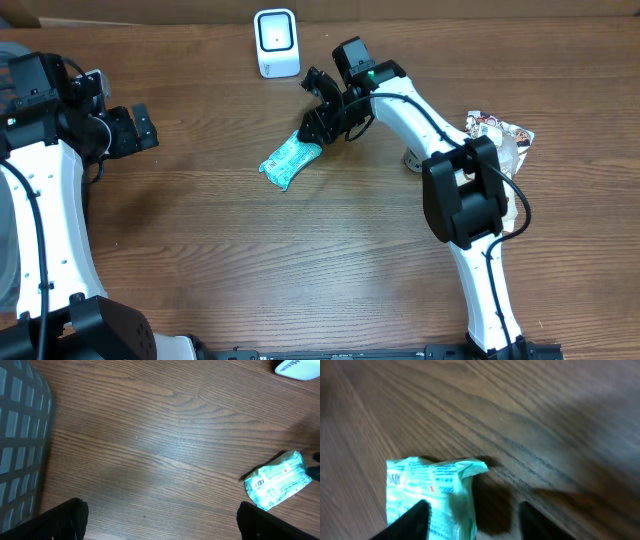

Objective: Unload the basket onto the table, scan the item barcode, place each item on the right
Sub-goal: 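Carry the wipes pack with the right gripper toward the white scanner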

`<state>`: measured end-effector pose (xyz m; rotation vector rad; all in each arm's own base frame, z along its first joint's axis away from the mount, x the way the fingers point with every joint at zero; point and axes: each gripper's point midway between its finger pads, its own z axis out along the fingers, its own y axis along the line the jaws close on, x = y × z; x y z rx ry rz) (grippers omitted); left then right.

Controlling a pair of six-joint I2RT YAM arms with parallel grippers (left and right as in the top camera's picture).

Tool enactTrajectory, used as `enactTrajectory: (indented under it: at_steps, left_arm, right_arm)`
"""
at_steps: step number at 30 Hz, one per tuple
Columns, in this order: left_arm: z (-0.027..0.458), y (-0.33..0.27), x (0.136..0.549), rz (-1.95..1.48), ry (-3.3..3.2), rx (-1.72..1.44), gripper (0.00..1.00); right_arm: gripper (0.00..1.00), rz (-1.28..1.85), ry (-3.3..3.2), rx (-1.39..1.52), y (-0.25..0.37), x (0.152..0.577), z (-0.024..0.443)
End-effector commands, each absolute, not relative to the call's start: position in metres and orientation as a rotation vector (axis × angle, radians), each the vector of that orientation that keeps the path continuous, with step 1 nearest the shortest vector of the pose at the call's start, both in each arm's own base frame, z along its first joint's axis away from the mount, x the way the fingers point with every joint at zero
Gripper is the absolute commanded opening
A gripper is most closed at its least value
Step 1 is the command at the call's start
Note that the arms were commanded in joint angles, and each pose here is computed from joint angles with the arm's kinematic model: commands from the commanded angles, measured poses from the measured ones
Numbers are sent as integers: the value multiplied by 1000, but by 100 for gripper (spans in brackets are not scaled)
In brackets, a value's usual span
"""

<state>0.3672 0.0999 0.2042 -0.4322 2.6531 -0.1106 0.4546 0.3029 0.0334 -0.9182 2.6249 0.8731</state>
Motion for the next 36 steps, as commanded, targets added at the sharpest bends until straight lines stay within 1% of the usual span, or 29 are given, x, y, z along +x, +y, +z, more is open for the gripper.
enactTrajectory:
  at_steps: [1,2,7,12,19,20,25,27,30,33,36]
  left_arm:
    - [206,100,369,-105,2651,-407,100]
    - [206,100,369,-105,2651,-407,100]
    - [206,100,369,-105,2651,-407,100]
    - [206,100,369,-105,2651,-407,99]
    - [206,100,369,-105,2651,-407,100]
    - [206,100,369,-105,2651,-407,99]
    - [206,100,369,-105,2651,-407,100]
    - [206,100,369,-105,2651,-407,99]
    - [206,100,369,-105,2651,-407,100]
    - [206,100,369,-105,2651,-407,100]
    - [206,100,369,-105,2651,-407,100]
  right_arm:
    - [37,949,2657,-927,310,443,16]
    - [32,951,2665,-922,310,443,14]
    - [29,991,2750,-783,311,439,14]
    - [29,1094,2821,-734,321,418,17]
    - [29,1098,2926,-702,335,394,-5]
    - [27,1098,2934,-704,336,392,-9]
    - [6,1115,2921,-691,334,397,-6]
    - [4,1156,2908,-672,332,401,1]
    - [4,1195,2898,-625,320,409,21]
    - [4,1181,2863,-610,302,418,54]
    - [4,1171,2813,-573,283,423,98]
